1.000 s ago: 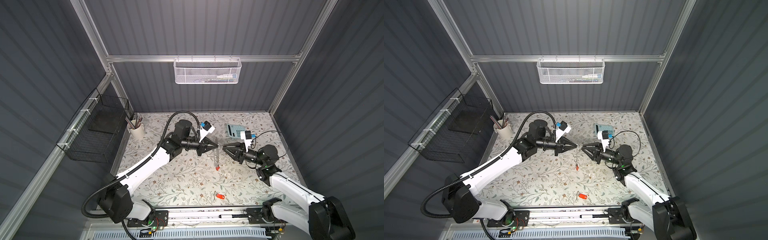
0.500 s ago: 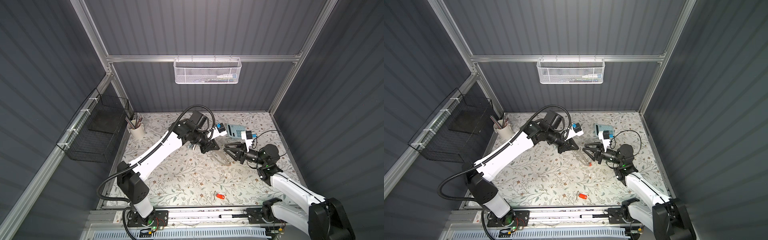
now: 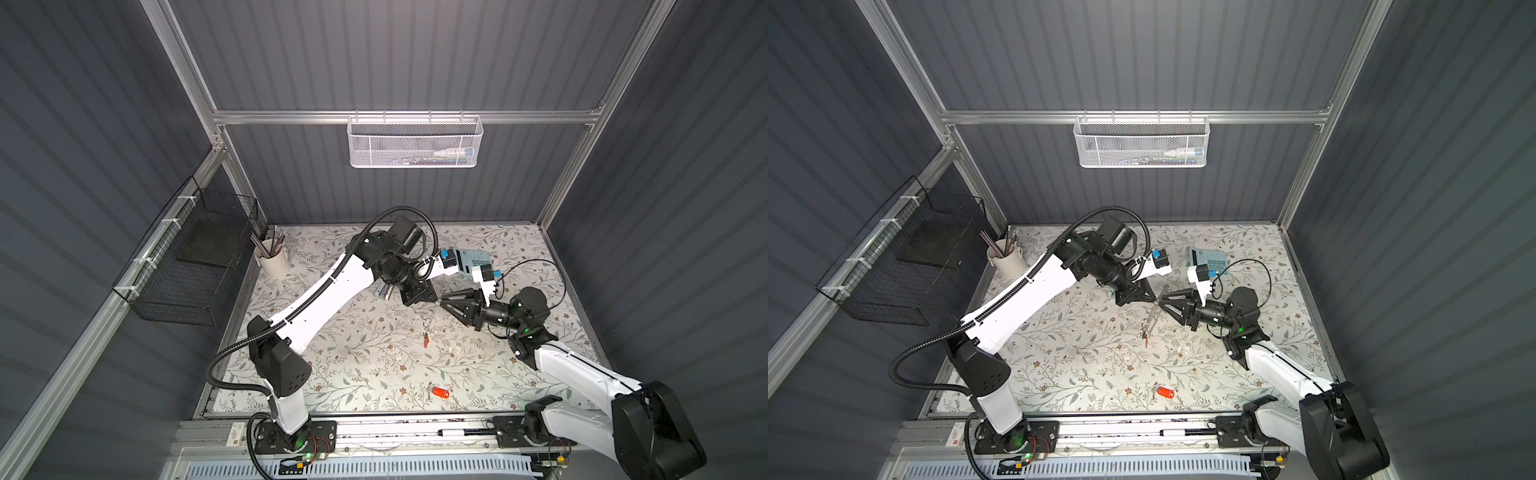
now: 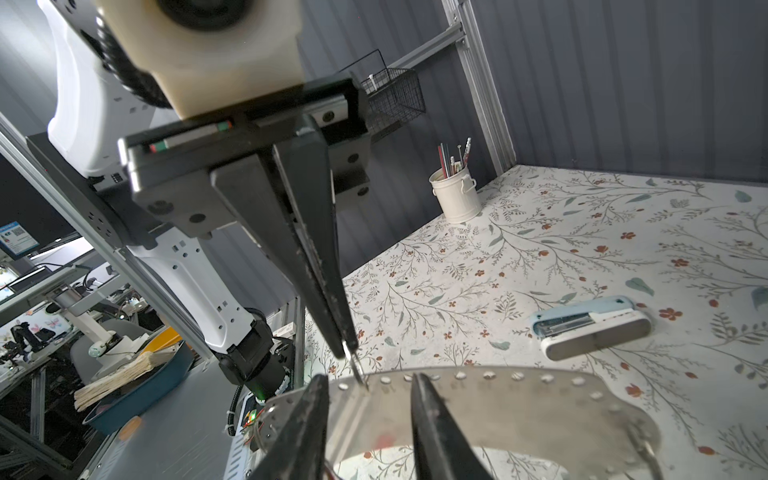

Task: Put the keys on the keyring
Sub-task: 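Raise the left gripper again, tilting the plate over the right gripper, then lower the left gripper, holding the plate level between both grippers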

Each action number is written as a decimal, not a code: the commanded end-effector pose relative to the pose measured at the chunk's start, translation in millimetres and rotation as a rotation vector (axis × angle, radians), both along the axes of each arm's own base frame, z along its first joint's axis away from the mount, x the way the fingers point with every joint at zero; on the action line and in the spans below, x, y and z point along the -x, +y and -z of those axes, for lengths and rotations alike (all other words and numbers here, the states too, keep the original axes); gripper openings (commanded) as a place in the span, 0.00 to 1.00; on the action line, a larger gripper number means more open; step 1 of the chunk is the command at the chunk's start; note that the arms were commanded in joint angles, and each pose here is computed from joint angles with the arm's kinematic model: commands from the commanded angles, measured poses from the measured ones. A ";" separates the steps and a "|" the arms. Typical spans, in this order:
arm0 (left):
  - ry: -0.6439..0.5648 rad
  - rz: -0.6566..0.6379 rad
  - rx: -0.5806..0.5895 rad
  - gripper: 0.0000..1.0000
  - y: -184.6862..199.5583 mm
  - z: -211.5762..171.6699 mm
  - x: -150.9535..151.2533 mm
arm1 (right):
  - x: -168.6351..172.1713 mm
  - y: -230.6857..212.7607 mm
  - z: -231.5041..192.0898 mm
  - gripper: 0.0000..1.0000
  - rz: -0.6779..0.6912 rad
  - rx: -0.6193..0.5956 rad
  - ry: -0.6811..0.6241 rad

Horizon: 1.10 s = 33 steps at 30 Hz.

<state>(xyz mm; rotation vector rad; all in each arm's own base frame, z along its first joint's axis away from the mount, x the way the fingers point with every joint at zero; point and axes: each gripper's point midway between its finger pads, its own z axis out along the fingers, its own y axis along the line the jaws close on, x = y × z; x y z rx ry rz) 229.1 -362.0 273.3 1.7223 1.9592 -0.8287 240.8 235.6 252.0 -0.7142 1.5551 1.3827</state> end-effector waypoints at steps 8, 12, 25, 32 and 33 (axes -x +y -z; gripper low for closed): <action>0.004 0.055 -0.009 0.00 -5.2 -3.4 7.6 | 3.6 8.4 -7.9 0.27 -0.043 0.006 -0.055; 0.009 0.064 0.002 0.00 -8.4 -4.8 8.3 | 5.0 11.0 -3.9 0.20 -0.053 0.023 -0.050; 0.005 0.013 0.071 0.09 -14.1 -16.8 3.4 | 4.0 12.0 -4.2 0.00 -0.051 0.024 -0.031; 0.034 -0.206 0.405 0.34 17.2 -72.1 -29.1 | 2.5 11.3 -10.3 0.00 -0.044 -0.002 -0.035; 0.029 -0.245 0.463 0.37 25.6 -77.2 -33.6 | 2.6 11.2 -12.0 0.00 -0.043 -0.007 -0.037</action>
